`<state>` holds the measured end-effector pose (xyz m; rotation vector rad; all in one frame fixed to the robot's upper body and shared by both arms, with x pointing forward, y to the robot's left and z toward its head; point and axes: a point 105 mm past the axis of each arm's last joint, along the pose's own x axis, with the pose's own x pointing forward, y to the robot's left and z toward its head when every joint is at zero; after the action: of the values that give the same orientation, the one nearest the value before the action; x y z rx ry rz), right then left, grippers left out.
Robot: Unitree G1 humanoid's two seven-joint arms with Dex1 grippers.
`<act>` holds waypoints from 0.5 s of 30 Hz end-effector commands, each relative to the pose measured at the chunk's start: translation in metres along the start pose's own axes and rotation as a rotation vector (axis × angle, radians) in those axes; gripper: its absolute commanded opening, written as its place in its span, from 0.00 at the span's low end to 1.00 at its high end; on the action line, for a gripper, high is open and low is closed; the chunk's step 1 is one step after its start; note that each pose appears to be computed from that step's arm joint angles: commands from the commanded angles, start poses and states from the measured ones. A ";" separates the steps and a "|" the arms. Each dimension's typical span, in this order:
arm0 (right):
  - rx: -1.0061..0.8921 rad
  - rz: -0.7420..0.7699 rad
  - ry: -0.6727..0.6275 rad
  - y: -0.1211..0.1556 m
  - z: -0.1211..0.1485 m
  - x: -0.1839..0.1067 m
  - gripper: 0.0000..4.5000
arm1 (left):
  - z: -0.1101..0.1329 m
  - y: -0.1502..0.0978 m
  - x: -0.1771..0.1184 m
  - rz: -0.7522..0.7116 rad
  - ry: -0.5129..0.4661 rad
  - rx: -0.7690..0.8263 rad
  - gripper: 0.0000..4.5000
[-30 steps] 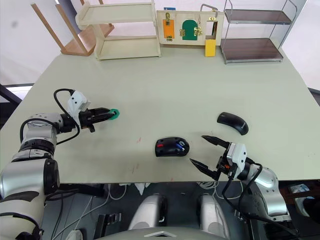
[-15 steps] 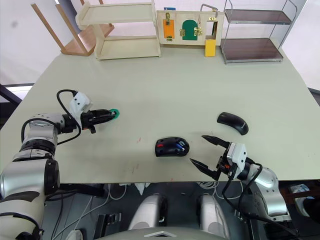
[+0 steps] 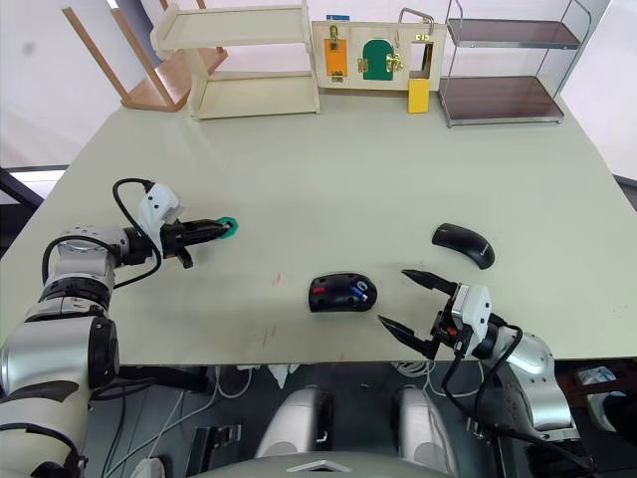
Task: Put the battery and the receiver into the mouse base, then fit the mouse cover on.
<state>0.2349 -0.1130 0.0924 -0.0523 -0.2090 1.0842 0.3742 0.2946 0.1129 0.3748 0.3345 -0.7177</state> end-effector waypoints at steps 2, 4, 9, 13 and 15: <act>-0.030 0.005 -0.029 -0.001 0.008 0.002 1.00 | 0.001 0.004 -0.004 0.015 0.006 0.007 0.00; -0.030 0.005 -0.031 -0.001 0.008 0.002 1.00 | 0.001 0.004 -0.005 0.017 0.005 0.008 0.00; -0.032 0.009 -0.040 0.000 0.009 0.002 1.00 | 0.007 0.008 -0.009 0.029 -0.032 0.005 0.00; -0.038 0.009 -0.059 -0.001 0.012 0.002 1.00 | 0.012 0.011 -0.015 0.034 -0.058 0.001 0.00; -0.039 0.010 -0.068 0.000 0.013 0.002 1.00 | 0.014 0.012 -0.018 0.035 -0.066 -0.005 0.00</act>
<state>0.2339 -0.1115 0.0951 -0.0443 -0.2334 1.0897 0.3721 0.2982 0.1178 0.3552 0.3182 -0.7195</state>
